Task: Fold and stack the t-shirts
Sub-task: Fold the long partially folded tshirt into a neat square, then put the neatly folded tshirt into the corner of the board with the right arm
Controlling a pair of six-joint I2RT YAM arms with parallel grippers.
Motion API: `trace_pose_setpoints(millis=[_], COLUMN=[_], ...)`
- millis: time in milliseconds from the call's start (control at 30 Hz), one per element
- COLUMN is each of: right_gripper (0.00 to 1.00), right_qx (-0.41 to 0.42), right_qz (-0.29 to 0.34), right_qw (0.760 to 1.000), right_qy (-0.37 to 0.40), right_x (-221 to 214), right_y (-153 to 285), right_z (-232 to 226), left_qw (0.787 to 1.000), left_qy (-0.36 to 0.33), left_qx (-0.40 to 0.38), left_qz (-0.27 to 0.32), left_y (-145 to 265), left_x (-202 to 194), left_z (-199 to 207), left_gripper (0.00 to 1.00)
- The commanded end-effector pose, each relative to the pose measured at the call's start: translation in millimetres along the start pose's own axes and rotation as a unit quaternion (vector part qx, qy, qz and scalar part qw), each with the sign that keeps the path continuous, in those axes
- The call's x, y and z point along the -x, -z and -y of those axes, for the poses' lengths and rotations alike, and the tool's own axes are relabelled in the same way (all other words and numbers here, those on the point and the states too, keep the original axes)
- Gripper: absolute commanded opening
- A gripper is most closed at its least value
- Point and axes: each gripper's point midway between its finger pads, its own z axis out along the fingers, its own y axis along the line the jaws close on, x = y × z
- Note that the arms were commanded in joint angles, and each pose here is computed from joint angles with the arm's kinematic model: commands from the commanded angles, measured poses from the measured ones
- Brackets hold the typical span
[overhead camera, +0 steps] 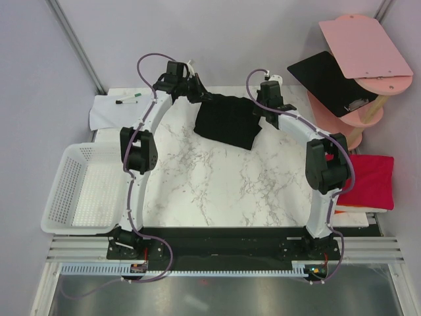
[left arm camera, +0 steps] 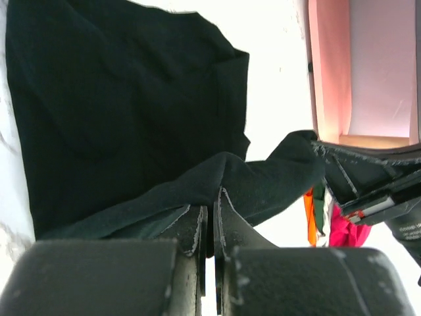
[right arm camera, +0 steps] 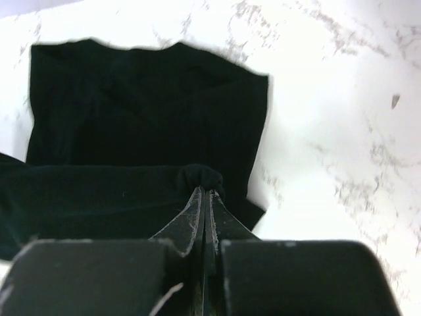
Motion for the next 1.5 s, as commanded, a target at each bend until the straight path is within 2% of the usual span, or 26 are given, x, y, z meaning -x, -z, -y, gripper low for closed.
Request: trace_pose_setpoints(millis=[0, 133, 233, 267, 300, 333, 367, 400, 433, 467, 500, 567, 633, 733, 767, 1000, 1233, 1300, 1333, 1400, 1433, 1467], right_gripper=[0.0, 0.0, 0.0, 0.02, 0.06, 0.32, 0.45, 0.6, 0.95, 0.98, 0.98, 0.98, 0.98, 0.98, 0.98, 0.96, 0.91, 0.81, 0.76, 0.58, 0.5, 0.32], right_qx=[-0.03, -0.065, -0.088, -0.087, -0.085, -0.079, -0.061, -0.046, -0.04, -0.039, -0.04, -0.049, -0.049, -0.037, -0.035, 0.014, 0.05, 0.074, 0.08, 0.105, 0.11, 0.12], right_qz=[0.06, 0.072, 0.077, 0.08, 0.083, 0.091, 0.088, 0.114, 0.122, 0.12, 0.129, 0.126, 0.133, 0.103, 0.092, 0.031, -0.035, -0.052, -0.06, -0.078, -0.086, -0.091], right_qw=[0.998, 0.994, 0.991, 0.991, 0.991, 0.991, 0.993, 0.991, 0.991, 0.991, 0.99, 0.99, 0.989, 0.992, 0.993, 0.993, 0.988, 0.985, 0.984, 0.98, 0.979, 0.977], right_qy=[-0.022, -0.045, -0.059, -0.06, -0.062, -0.059, -0.05, -0.044, -0.042, -0.038, -0.035, -0.036, -0.047, -0.062, -0.067, -0.117, -0.143, -0.146, -0.147, -0.149, -0.151, -0.151], right_x=[43, 52, 53, 53, 55, 57, 51, 60, 60, 54, 57, 50, 49, 28, 20, -34, -85, -94, -101, -109, -115, -118], right_y=[-28, -57, -80, -92, -98, -104, -112, -114, -113, -110, -105, -87, -71, -51, -45, -31, -43, -45, -49, -50, -53, -52], right_z=[15, 36, 49, 48, 49, 47, 42, 36, 35, 38, 39, 46, 49, 50, 51, 41, 31, 20, 18, 8, 6, 0], left_qw=[0.997, 0.992, 0.989, 0.988, 0.989, 0.989, 0.99, 0.992, 0.991, 0.991, 0.993, 0.992, 0.994, 0.997, 0.997, 0.999, 0.999, 0.999, 0.999, 0.998, 0.998, 0.997], left_qy=[0.003, 0.024, 0.042, 0.044, 0.049, 0.041, 0.029, 0.035, 0.018, 0.003, 0.01, -0.014, -0.014, -0.008, -0.003, 0.03, 0.042, 0.043, 0.043, 0.046, 0.049, 0.053], left_qx=[-0.077, -0.114, -0.129, -0.131, -0.125, -0.126, -0.121, -0.104, -0.106, -0.101, -0.087, -0.087, -0.077, -0.064, -0.062, -0.032, -0.016, -0.02, -0.021, -0.028, -0.029, -0.031], left_qz=[0.013, 0.041, 0.064, 0.067, 0.06, 0.066, 0.067, 0.061, 0.074, 0.082, 0.074, 0.086, 0.072, 0.051, 0.045, 0.009, -0.001, -0.009, -0.015, -0.026, -0.03, -0.04], left_y=[-16, -30, -33, -32, -32, -23, -20, -22, -6, 0, -1, 16, 14, 10, 7, -23, -37, -39, -41, -42, -43, -43], left_x=[16, 34, 48, 51, 47, 51, 49, 38, 45, 45, 32, 33, 16, -6, -12, -54, -67, -73, -76, -83, -86, -93], left_z=[7, -8, -20, -21, -28, -20, -20, -30, -13, -10, -21, -6, -11, -19, -23, -53, -69, -68, -70, -70, -71, -72], left_gripper=[0.02, 0.06, 0.39, 0.58, 0.66, 0.72, 0.99, 1.0, 1.0, 1.0, 1.0, 1.0, 1.0, 0.98, 0.95, 0.89, 0.87, 0.83, 0.75, 0.67, 0.52, 0.43])
